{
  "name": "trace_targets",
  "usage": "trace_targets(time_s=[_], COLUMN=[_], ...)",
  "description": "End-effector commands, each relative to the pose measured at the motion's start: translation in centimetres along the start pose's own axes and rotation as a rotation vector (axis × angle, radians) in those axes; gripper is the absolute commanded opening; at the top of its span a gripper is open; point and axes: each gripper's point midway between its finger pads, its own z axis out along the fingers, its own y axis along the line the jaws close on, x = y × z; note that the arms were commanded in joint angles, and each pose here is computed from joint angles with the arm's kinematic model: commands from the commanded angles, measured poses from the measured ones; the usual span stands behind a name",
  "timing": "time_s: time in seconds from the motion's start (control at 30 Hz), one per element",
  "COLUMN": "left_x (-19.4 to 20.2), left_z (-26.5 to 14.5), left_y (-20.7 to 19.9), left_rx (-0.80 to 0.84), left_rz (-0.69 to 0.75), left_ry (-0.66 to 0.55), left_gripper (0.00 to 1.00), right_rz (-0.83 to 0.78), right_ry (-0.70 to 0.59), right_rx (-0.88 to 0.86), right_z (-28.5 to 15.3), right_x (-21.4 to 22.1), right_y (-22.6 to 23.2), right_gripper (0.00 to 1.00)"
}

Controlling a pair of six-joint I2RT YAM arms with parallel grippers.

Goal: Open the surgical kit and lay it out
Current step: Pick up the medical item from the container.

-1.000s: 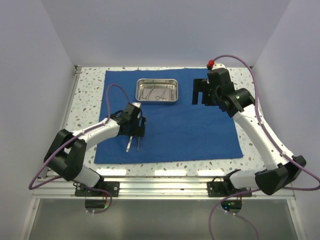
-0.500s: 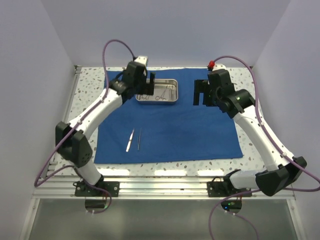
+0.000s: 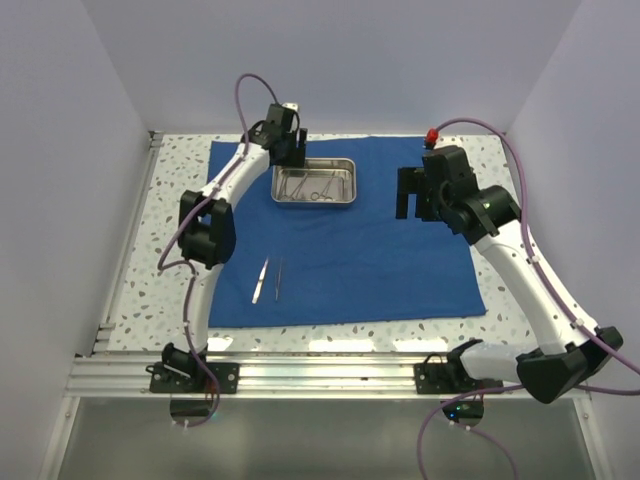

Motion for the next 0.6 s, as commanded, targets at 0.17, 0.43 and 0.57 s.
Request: trace_targets(time_s=[0.17, 0.43, 0.57], left_x=[-3.1, 0.8, 2.6], left_z=[0.7, 3.5, 4.9], left_y=[-3.0, -4.0, -5.0], left_rx=[0.118, 0.132, 0.139], left_rz=[-0.011, 0.024, 0.033], left_ry=[-0.118, -0.044, -0.023], left_gripper=[0.71, 0.64, 0.61], right_rz=[-0.026, -0.027, -0.034], right_ry=[0.046, 0.054, 0.065], right_rx=[0.051, 0.038, 0.036], right_z=[0.6, 2.0, 2.3], right_x=[0.6, -0.1, 0.1], right_y=[-0.6, 0.5, 0.6], right_gripper=[0.99, 0.99, 0.99])
